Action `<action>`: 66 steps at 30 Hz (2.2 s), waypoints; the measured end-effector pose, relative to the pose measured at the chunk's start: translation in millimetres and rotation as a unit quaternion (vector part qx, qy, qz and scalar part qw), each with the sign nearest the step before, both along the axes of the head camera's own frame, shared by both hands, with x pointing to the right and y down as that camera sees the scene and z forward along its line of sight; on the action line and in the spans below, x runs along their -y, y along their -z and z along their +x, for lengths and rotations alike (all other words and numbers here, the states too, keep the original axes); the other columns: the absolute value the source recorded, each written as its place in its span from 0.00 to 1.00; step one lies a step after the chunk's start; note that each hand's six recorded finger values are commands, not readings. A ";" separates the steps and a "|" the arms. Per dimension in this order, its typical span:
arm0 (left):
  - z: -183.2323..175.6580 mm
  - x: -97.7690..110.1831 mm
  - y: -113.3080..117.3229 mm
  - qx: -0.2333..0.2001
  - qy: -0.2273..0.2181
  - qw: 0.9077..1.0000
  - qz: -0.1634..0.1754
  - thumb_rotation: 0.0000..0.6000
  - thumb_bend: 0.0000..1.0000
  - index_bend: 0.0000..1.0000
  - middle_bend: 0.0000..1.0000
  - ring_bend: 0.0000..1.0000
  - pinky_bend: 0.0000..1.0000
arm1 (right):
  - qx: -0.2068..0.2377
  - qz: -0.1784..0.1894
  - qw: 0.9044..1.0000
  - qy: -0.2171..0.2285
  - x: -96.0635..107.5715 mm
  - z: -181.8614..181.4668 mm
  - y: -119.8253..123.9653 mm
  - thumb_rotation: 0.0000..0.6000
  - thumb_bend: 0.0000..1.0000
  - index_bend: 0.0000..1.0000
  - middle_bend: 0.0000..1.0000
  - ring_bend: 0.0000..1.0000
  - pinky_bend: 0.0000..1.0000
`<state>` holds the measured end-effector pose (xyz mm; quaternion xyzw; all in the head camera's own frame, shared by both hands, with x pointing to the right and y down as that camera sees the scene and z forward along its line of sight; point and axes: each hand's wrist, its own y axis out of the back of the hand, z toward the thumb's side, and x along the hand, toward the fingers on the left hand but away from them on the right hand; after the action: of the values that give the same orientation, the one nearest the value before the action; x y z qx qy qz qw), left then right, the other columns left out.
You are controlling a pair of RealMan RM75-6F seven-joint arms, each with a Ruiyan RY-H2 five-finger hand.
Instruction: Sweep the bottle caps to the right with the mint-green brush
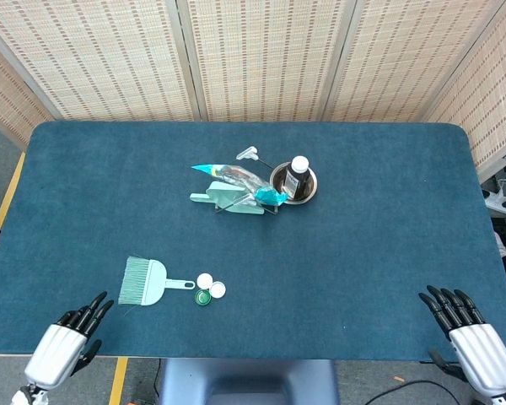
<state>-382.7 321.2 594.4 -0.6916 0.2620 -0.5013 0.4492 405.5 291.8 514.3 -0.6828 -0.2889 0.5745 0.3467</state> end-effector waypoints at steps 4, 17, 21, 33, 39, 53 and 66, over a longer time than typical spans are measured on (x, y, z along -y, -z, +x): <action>20.6 10.4 -13.2 -0.002 -0.011 1.000 0.008 1.00 0.41 0.14 0.18 0.58 0.71 | -0.002 0.007 1.000 -0.002 1.2 -0.9 0.0 1.00 0.21 0.00 0.00 0.00 0.00; 80.3 50.6 -65.3 0.005 -0.028 1.000 0.000 1.00 0.37 0.28 0.32 0.70 0.80 | -0.038 0.001 0.999 -0.025 10.7 7.3 -16.3 1.00 0.21 0.00 0.00 0.00 0.00; 96.4 60.8 -74.8 0.006 -0.032 0.999 0.005 1.00 0.36 0.28 0.34 0.70 0.80 | -0.046 -0.002 0.998 -0.033 14.5 10.3 -20.6 1.00 0.21 0.00 0.00 0.00 0.00; 128.2 75.1 -101.2 0.020 -0.044 0.999 -0.009 1.00 0.33 0.28 0.35 0.71 0.81 | -0.056 -0.006 0.997 -0.056 23.9 19.8 -26.1 1.00 0.21 0.00 0.00 0.00 0.00; 134.1 78.7 -114.8 0.047 -0.057 0.997 -0.009 1.00 0.33 0.29 0.36 0.71 0.81 | -0.054 -0.004 0.997 -0.063 26.1 22.6 -24.0 1.00 0.21 0.00 0.00 0.00 0.00; 141.7 76.0 -133.7 0.103 -0.094 0.990 0.004 1.00 0.33 0.35 0.39 0.72 0.82 | -0.046 -0.002 0.997 -0.064 25.9 24.2 -19.2 1.00 0.21 0.00 0.00 0.00 0.00; 142.8 76.3 -137.7 0.130 -0.109 0.985 0.028 1.00 0.32 0.47 0.55 0.73 0.83 | -0.044 -0.001 0.997 -0.065 25.6 24.5 -17.4 1.00 0.21 0.00 0.00 0.00 0.00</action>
<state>-239.9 244.9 732.2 -0.6319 0.1383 -0.5273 0.5509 430.0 266.2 531.6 -0.6369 -0.3161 0.6258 0.3206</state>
